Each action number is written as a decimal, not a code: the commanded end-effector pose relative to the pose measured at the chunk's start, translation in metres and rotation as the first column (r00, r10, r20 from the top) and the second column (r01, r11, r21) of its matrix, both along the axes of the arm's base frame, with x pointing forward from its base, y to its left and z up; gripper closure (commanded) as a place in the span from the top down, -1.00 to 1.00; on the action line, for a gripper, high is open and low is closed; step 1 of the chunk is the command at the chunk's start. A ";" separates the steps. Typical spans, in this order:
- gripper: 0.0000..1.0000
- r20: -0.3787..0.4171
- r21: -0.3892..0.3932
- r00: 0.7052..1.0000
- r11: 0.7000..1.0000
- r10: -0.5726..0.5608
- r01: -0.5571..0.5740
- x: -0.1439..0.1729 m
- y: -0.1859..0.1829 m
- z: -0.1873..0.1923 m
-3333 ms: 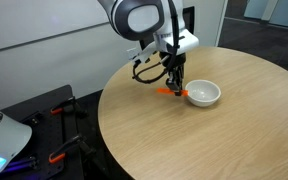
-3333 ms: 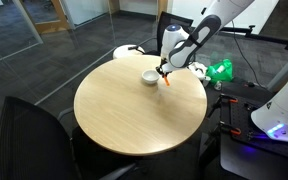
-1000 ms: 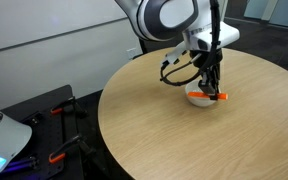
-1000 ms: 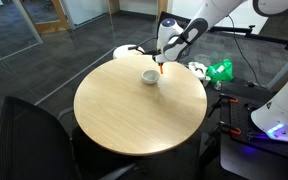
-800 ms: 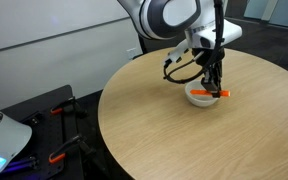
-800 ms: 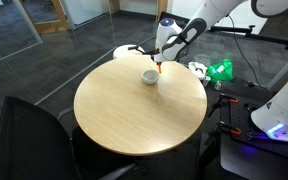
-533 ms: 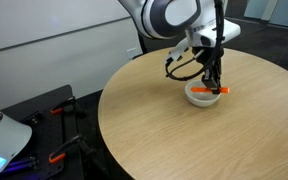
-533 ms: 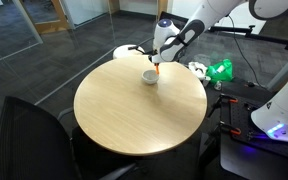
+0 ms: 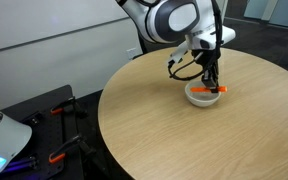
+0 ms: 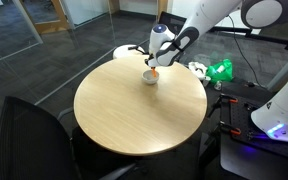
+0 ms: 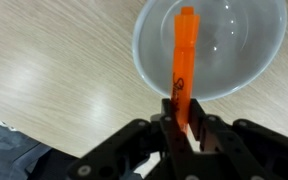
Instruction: Move the bowl to the right, then put the orange marker in the white bowl
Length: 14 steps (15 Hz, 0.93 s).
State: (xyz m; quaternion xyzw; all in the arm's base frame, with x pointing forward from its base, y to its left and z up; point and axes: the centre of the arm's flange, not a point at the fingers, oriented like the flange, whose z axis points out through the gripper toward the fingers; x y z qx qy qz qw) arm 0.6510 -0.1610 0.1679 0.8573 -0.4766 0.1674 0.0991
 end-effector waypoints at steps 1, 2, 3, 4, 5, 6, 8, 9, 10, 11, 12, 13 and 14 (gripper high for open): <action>-0.90 0.012 -0.017 1.000 1.000 0.012 -0.012 0.012 0.005 -0.002; -0.90 0.012 -0.019 1.000 1.000 0.015 -0.015 0.013 0.005 -0.004; -0.90 0.011 -0.019 1.000 1.000 0.019 -0.018 0.013 0.006 -0.005; -0.90 0.012 -0.020 1.000 1.000 0.020 -0.020 0.014 0.006 -0.006; -0.90 0.012 -0.020 1.000 1.000 0.022 -0.022 0.014 0.007 -0.006; -0.90 0.012 -0.020 1.000 0.999 0.026 -0.026 0.015 0.008 -0.008; -0.90 0.009 -0.019 0.999 0.999 0.036 -0.036 0.017 0.010 -0.010; -0.90 0.006 -0.019 0.999 0.999 0.046 -0.045 0.018 0.013 -0.012; -0.90 0.003 -0.022 0.999 0.999 0.049 -0.049 0.019 0.015 -0.014; -0.90 0.002 -0.022 0.999 0.998 0.053 -0.053 0.019 0.017 -0.015; -0.90 0.001 -0.023 0.998 0.998 0.056 -0.056 0.019 0.018 -0.015; -0.09 0.001 -0.025 0.999 0.998 0.050 -0.050 0.017 0.019 -0.016; -0.06 0.002 -0.024 0.999 0.998 0.052 -0.052 0.017 0.019 -0.015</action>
